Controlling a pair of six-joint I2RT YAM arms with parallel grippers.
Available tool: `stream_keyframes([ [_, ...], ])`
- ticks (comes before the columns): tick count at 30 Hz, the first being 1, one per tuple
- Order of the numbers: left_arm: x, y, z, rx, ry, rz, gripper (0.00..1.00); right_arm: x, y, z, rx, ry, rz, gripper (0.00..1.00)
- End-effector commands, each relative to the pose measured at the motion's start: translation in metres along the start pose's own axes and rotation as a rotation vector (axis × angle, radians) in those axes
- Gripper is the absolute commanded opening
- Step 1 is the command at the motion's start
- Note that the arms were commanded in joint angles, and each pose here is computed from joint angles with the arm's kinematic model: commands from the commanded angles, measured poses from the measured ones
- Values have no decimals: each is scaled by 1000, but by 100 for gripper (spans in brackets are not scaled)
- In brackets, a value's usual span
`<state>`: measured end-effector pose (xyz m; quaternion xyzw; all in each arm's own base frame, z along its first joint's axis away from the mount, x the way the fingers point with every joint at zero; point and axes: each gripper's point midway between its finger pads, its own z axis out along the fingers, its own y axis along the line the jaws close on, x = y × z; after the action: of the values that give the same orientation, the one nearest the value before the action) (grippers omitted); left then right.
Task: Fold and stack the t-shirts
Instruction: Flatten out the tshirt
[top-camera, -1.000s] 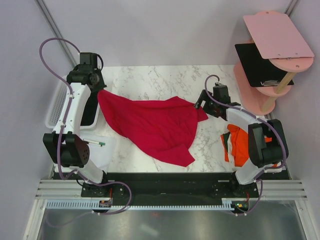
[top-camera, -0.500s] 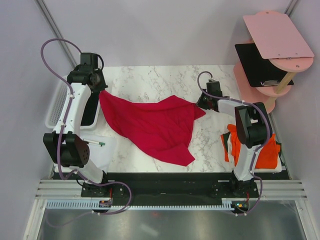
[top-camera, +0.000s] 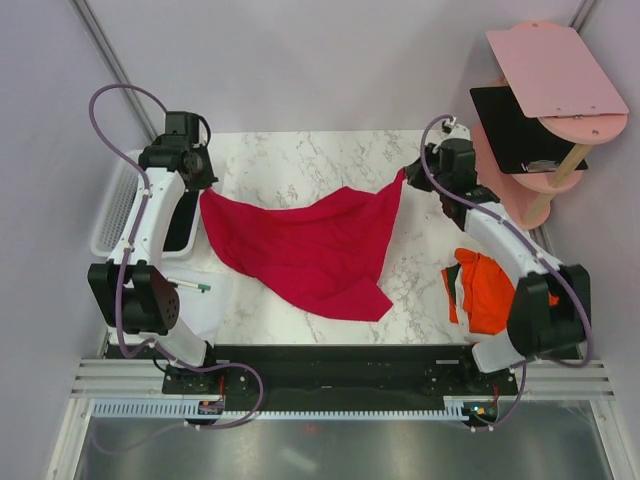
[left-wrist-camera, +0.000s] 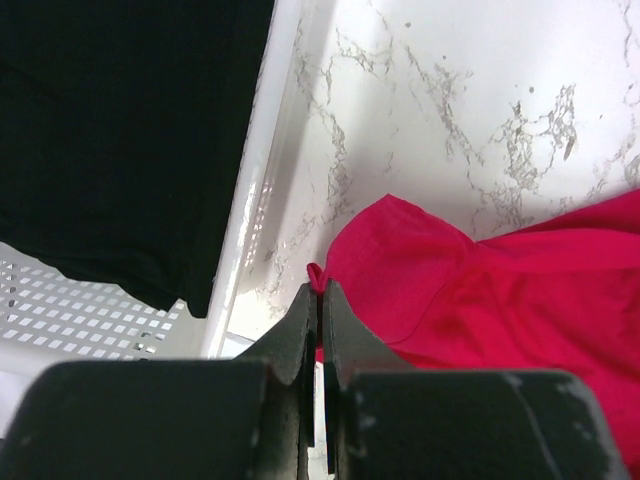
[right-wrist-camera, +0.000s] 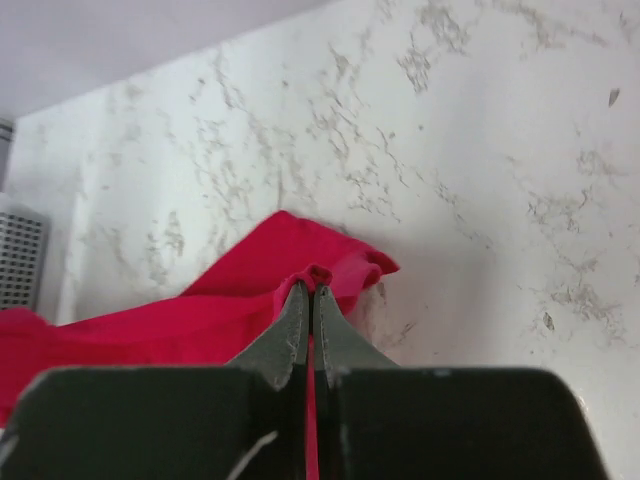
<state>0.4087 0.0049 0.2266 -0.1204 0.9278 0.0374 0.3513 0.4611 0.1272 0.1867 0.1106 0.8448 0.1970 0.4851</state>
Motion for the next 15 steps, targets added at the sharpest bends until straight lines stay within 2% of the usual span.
stream_keyframes([
  [1,2,4,-10,-2,-19,16,2,21,-1,-46,-14,51,-6,0],
  [3,10,4,-8,1,0,15,2,53,-7,-57,-14,138,15,0],
  [4,15,4,-9,4,8,16,2,86,-17,-69,-5,228,24,0],
  [7,20,8,-9,-7,16,15,2,146,-44,-101,61,368,50,0],
  [9,23,9,-9,-13,20,17,2,167,-59,-123,96,405,47,0],
  [10,24,9,-9,-13,20,17,2,176,-61,-134,99,439,37,3],
  [11,25,9,-8,-14,26,18,2,177,-64,-140,105,440,27,18],
  [12,26,10,-8,-16,27,17,2,169,-61,-147,91,401,13,44],
  [14,29,10,-7,-15,35,19,2,153,-65,-153,118,331,-24,67],
  [15,32,9,-5,-12,44,18,2,139,-62,-155,117,278,-31,88],
])
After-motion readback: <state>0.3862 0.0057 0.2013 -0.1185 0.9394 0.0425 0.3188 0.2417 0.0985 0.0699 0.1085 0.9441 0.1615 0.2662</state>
